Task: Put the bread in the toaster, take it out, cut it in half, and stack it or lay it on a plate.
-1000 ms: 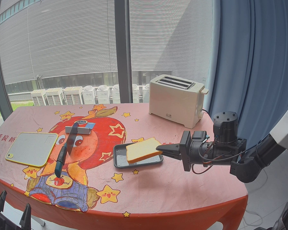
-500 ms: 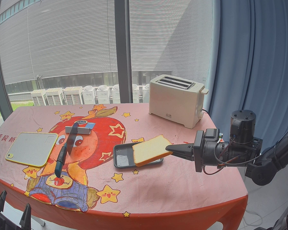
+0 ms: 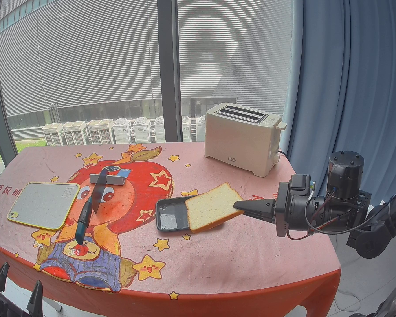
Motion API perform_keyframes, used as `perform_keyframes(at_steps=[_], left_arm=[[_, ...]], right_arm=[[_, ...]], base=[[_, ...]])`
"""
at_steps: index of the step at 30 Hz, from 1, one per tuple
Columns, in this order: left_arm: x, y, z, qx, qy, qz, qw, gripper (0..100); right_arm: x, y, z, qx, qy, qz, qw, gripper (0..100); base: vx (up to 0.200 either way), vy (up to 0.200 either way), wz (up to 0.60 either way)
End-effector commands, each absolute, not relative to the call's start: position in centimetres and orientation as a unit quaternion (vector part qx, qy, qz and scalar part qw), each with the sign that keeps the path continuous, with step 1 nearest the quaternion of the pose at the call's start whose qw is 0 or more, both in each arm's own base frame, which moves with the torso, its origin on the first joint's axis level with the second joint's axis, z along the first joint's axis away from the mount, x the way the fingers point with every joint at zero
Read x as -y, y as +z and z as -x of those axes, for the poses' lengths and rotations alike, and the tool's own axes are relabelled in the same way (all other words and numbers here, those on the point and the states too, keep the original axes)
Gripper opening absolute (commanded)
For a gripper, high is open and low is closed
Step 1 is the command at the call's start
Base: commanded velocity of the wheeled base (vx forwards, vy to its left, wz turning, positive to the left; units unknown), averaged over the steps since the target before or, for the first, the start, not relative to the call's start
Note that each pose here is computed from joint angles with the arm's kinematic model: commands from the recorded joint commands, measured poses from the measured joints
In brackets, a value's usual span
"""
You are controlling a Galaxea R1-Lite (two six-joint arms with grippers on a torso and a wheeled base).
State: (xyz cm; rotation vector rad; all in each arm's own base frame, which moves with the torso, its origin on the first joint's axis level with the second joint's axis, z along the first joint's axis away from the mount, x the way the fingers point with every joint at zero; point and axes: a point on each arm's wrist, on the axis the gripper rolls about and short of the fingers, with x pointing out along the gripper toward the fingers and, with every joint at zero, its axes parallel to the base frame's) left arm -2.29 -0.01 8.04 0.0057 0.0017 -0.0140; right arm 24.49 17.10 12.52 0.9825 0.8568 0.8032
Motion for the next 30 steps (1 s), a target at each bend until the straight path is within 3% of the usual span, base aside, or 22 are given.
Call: perform_keyframes(at_steps=[1,9,30], left_arm=[[0.0,7.5,2.3,-0.002,-0.007,-0.003,1.0,100],[0.0,7.5,2.3,-0.002,-0.007,-0.003,1.0,100],[0.0,7.5,2.3,-0.002,-0.007,-0.003,1.0,100]], right_arm=[[-16.9,13.3,-24.0,-0.375,0.375,-0.444,0.722,0],[-16.4,13.9,-23.1,-0.329,0.408,-0.45,0.723,0],[-15.6,16.2,-22.0,-0.297,0.429,-0.454,0.722,0]], base=[[0.0,0.0,0.0],[0.0,0.0,0.0],[0.0,0.0,0.0]])
